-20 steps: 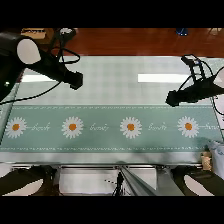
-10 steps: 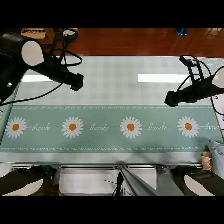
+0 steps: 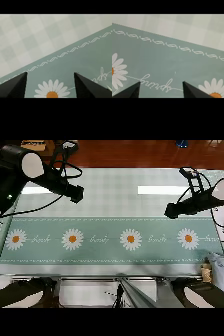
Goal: Fold the shirts.
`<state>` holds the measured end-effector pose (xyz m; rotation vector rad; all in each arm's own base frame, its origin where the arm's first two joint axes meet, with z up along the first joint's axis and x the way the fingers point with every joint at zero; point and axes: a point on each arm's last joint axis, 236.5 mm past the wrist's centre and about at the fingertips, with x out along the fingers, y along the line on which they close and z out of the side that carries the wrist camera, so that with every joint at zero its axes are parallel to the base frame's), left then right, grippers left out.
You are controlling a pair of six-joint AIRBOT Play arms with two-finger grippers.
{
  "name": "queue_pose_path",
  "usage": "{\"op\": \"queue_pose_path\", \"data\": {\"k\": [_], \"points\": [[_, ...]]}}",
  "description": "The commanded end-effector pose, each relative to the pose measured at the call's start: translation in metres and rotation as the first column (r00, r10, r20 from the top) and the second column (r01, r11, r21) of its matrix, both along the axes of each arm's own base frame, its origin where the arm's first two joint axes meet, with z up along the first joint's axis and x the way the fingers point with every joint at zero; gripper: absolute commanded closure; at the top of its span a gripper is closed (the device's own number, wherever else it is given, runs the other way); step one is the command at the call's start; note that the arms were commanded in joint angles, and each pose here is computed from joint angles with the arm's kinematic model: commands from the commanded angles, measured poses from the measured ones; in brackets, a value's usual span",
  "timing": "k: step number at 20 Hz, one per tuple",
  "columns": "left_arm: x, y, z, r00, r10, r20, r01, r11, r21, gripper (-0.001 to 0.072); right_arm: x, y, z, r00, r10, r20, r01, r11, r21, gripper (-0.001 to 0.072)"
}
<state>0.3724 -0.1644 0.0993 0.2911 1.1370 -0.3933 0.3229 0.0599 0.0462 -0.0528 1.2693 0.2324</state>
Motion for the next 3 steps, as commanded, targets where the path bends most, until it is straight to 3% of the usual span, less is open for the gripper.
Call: {"op": "queue_pose_path", "data": {"k": [1, 3], "points": [[0.0004, -0.0001, 0.0004, 1.000, 0.000, 0.002, 0.000, 1.000, 0.000, 0.0049, 0.0001, 0.0005, 0.0003, 1.000, 0.001, 0.000, -0.001, 1.000, 0.000, 0.0114], [0.0004, -0.0001, 0.0004, 1.000, 0.000, 0.002, 0.000, 1.000, 0.000, 0.0049, 0.0001, 0.0005, 0.0001, 1.000, 0.001, 0.000, -0.001, 1.000, 0.000, 0.0113]]}}
